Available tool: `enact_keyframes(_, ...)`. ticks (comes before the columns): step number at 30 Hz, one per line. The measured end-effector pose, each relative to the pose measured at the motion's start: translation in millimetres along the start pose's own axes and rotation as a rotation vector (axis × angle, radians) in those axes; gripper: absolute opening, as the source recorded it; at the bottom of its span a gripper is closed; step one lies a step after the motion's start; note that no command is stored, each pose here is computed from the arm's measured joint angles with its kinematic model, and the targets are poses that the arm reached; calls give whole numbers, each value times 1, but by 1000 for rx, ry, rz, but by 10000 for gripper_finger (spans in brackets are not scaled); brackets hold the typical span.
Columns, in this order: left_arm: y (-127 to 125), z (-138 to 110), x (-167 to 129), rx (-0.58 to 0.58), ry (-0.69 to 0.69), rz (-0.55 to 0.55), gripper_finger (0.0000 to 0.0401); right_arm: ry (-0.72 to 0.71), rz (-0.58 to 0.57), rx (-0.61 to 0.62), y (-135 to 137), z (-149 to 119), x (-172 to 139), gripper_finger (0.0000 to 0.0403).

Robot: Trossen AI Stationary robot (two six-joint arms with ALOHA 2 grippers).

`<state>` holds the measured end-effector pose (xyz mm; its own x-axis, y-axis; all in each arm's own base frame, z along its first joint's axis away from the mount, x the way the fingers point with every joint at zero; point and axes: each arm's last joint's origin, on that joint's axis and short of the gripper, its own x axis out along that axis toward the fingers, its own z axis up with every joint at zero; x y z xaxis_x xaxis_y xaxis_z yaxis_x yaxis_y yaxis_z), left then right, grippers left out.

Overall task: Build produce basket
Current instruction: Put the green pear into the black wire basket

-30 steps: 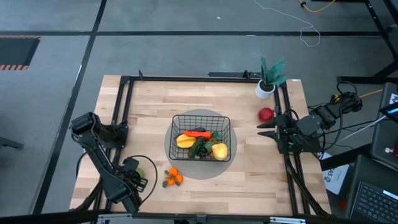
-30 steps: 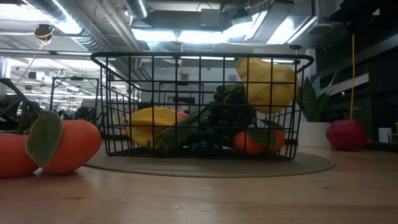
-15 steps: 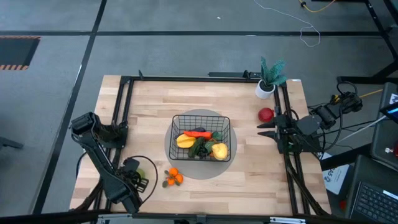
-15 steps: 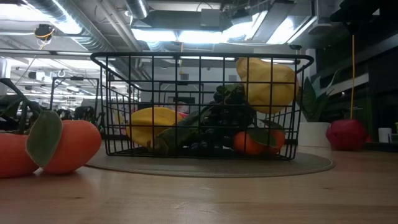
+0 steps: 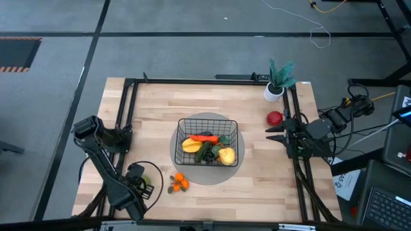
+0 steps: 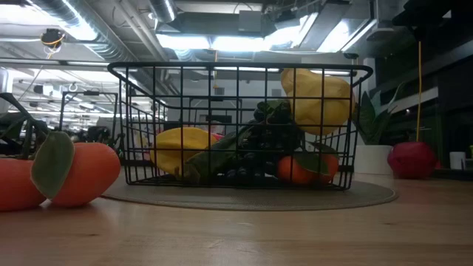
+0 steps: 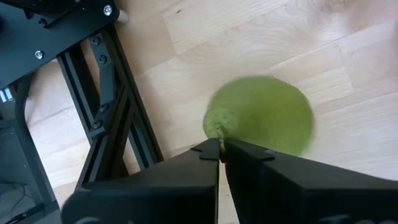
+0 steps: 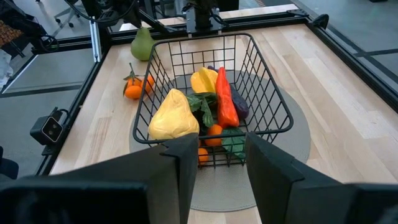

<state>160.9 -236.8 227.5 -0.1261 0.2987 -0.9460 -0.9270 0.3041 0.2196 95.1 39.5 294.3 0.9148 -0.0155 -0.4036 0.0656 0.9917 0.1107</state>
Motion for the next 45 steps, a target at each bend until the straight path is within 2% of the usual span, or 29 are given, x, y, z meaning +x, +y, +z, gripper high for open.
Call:
enact_keyframes(16, 2, 5, 0, -38, -32, 33, 1, 0, 0, 0, 0, 0, 0, 124)
enact_keyframes(20, 3, 10, -8, -31, -39, 48, 0, 0, 0, 0, 0, 0, 0, 124)
enact_keyframes(30, -10, 28, -11, 52, -73, 11, 0, 0, -1, -1, 0, 0, 0, 124)
enact_keyframes(35, -21, 40, -35, 142, -14, -73, 0, 0, -1, -3, 0, 0, 0, 124)
enact_keyframes(39, -30, 55, -65, 228, -12, -203, 0, 0, -2, -4, 0, 0, 0, 124)
enact_keyframes(42, -36, 68, -91, 315, -76, -338, 0, 0, -2, -4, 0, 0, 0, 124)
enact_keyframes(45, -39, 82, -116, 427, -242, -463, 0, 0, -2, -4, 0, 0, 0, 124)
